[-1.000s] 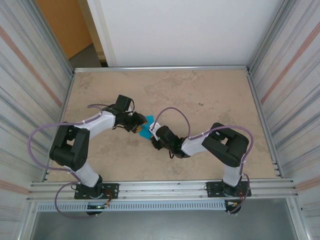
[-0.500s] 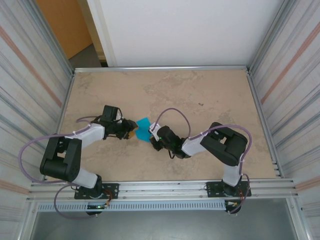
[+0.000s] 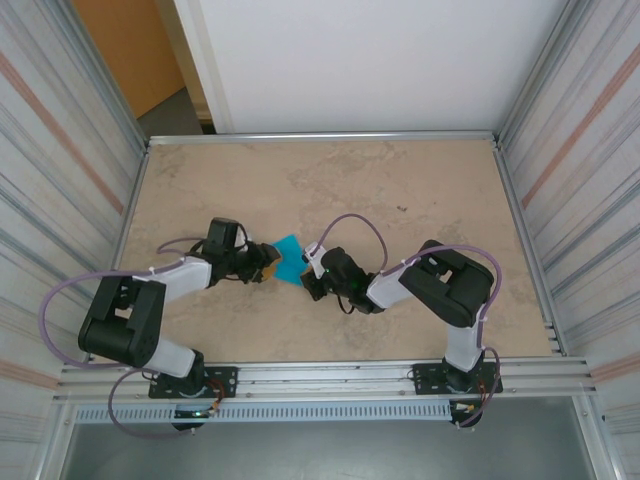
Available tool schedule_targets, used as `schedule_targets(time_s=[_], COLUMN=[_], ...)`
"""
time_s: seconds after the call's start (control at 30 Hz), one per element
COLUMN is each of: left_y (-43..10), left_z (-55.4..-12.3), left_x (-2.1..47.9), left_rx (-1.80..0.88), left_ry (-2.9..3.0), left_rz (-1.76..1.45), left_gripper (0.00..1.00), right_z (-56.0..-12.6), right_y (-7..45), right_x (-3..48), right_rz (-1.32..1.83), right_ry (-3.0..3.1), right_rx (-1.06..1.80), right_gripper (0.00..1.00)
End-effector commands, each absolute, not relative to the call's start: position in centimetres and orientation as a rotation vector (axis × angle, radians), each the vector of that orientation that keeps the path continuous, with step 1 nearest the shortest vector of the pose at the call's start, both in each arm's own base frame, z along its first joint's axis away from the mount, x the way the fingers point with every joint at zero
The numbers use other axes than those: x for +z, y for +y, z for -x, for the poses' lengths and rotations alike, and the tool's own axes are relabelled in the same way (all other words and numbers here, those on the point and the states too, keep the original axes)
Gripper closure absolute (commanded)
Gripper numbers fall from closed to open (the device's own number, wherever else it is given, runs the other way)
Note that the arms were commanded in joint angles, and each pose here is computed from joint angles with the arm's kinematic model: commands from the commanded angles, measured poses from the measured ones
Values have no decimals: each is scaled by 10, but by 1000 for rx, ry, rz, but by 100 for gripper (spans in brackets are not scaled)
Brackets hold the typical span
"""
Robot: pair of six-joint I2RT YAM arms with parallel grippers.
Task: Fold a paper plane with a square sheet of paper (pick it up from the middle)
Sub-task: Fourth fold the wing at the center of the table.
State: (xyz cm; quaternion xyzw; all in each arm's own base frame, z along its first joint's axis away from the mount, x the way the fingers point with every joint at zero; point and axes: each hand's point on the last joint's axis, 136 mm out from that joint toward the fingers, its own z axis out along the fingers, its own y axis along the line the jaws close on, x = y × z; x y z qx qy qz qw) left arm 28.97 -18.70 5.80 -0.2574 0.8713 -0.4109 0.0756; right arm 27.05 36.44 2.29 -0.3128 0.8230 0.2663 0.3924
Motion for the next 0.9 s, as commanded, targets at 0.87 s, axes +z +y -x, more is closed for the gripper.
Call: schedule_targets(time_s=[0.87], left_y=[-203], left_z=[-279], left_x=[24], left_rx=[-1134], left_ry=[2785], left_rz=[676], left_gripper=[59], right_z=[-273], right_y=[367], right_x=[27], right_rz=[753], right_ry=[2192], right_rx=[745], right_gripper=[71])
